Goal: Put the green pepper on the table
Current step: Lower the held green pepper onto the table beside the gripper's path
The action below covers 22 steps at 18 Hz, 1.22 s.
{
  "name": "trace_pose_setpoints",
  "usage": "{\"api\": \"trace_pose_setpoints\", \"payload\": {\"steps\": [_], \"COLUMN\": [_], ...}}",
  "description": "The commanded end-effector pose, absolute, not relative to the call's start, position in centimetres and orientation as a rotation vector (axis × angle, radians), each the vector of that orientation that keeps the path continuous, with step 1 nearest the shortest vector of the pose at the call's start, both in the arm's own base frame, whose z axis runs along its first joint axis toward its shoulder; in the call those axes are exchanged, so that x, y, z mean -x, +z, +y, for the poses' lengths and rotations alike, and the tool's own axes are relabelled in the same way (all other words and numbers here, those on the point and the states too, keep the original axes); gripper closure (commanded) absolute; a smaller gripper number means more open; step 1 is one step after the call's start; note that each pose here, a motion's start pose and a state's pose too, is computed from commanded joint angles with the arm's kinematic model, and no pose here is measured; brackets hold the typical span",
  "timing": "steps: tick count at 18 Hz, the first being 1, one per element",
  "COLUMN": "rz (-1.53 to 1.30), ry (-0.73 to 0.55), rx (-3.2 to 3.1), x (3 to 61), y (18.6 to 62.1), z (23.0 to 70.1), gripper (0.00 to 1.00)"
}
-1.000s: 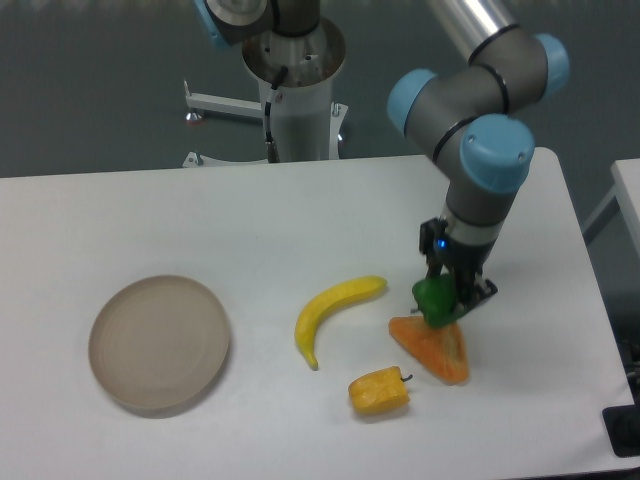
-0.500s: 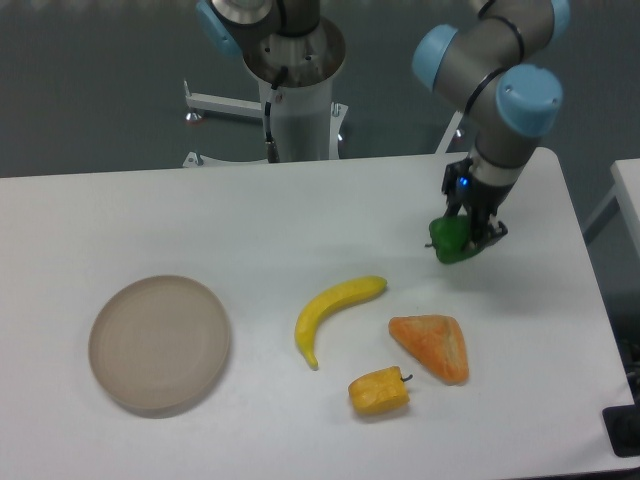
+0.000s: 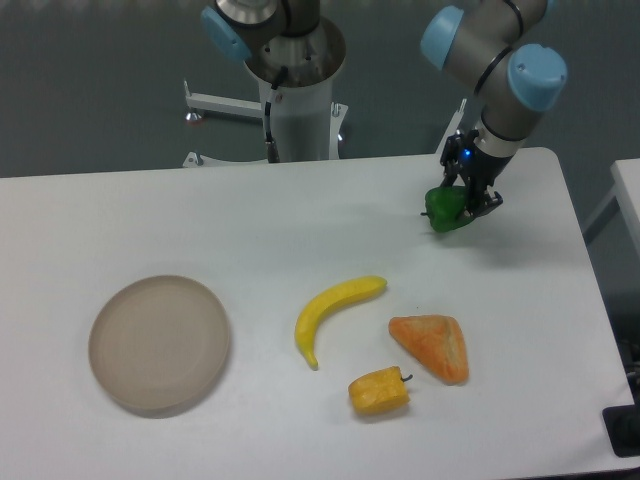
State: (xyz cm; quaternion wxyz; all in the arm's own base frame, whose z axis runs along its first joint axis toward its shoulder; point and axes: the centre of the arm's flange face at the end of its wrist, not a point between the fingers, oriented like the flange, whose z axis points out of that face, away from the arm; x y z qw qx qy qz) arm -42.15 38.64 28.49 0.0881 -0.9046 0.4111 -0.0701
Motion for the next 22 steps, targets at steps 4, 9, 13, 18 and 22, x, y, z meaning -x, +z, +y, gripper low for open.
{"api": "trace_pose_setpoints", "payload": {"steps": [4,9,13,18,22], "rz": [1.178,1.176,1.172,1.182,1.193], "ry": [-0.232,-0.252,-0.254,-0.260,-0.247], "rx": [2.704,2.703,2.706,2.706,2.710], "x": [41.9,41.3,41.4,40.9,40.4], "y": [27.9,27.3,27.3,27.1,27.1], "z": [38.3,38.5,38.3,38.5,38.4], "gripper": [0.63,0.63,0.62,0.61,0.58]}}
